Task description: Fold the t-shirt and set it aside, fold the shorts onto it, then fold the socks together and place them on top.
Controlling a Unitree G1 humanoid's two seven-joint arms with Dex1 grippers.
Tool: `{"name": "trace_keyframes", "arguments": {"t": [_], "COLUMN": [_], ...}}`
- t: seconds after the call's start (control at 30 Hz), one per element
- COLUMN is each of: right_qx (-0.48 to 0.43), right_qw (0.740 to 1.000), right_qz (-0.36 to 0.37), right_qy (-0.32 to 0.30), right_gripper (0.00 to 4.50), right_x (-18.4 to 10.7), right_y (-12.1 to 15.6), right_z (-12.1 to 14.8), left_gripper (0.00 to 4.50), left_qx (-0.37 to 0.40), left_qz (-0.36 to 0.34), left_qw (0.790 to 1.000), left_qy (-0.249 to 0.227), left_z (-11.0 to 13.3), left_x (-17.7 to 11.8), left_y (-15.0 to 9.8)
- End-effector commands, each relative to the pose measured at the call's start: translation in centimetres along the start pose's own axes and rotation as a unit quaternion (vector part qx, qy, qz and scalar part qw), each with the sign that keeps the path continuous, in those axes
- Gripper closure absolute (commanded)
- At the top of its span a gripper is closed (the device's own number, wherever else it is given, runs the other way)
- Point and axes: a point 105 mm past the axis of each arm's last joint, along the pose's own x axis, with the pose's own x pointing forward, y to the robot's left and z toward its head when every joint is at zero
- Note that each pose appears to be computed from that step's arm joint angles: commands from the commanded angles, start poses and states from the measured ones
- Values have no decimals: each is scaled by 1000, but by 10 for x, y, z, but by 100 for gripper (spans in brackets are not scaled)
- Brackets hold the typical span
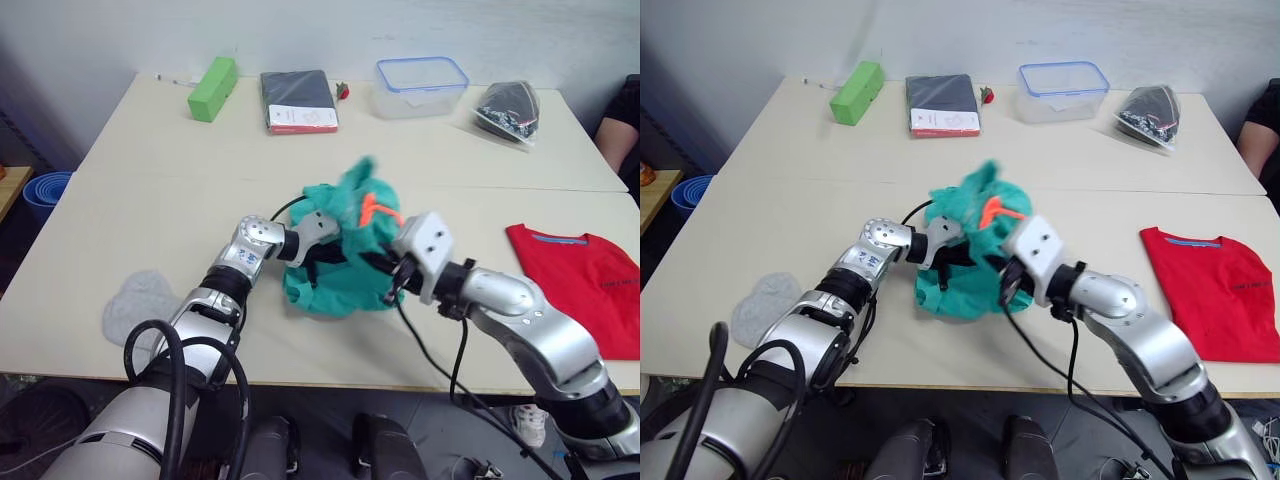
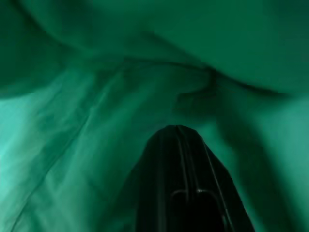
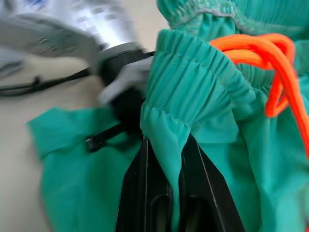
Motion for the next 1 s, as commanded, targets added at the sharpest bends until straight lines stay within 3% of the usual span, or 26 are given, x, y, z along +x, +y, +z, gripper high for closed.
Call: {"name": "trace_keyframes", "arguments": {"t": [0.03, 0.5, 0.6, 0.77, 0.87, 0.97, 1.0], "right_qx": [-29, -57, -50, -41, -17, 6, 14], "right_qw": [1000, 988, 987, 981, 978, 980, 981], "right_qz": [-2, 139, 153, 183, 193, 179, 173], "right_qy": [3, -24, -28, -50, -74, -84, -85], "right_gripper": [443, 443, 352, 183, 85, 85, 115], "right_x": [13, 31, 34, 32, 18, 7, 4], "right_y": [-7, 17, 19, 25, 19, 0, -7], "right_z": [-2, -7, -8, 0, 14, 27, 31], "left_gripper": [450, 450, 450, 450, 450, 450, 450], "left_qx": [-5, -63, -57, -39, -4, 25, 36], "left_qz": [25, 165, 181, 195, 139, 70, 55], "left_qw": [1000, 984, 982, 979, 985, 989, 991], "left_qy": [-8, -19, -18, -51, -103, -124, -118], "left_z": [0, -19, -16, 13, 59, 86, 88], "left_x": [-9, -119, -128, -136, -128, -114, -109], "left_y": [7, 28, 28, 33, 17, -8, -15]}}
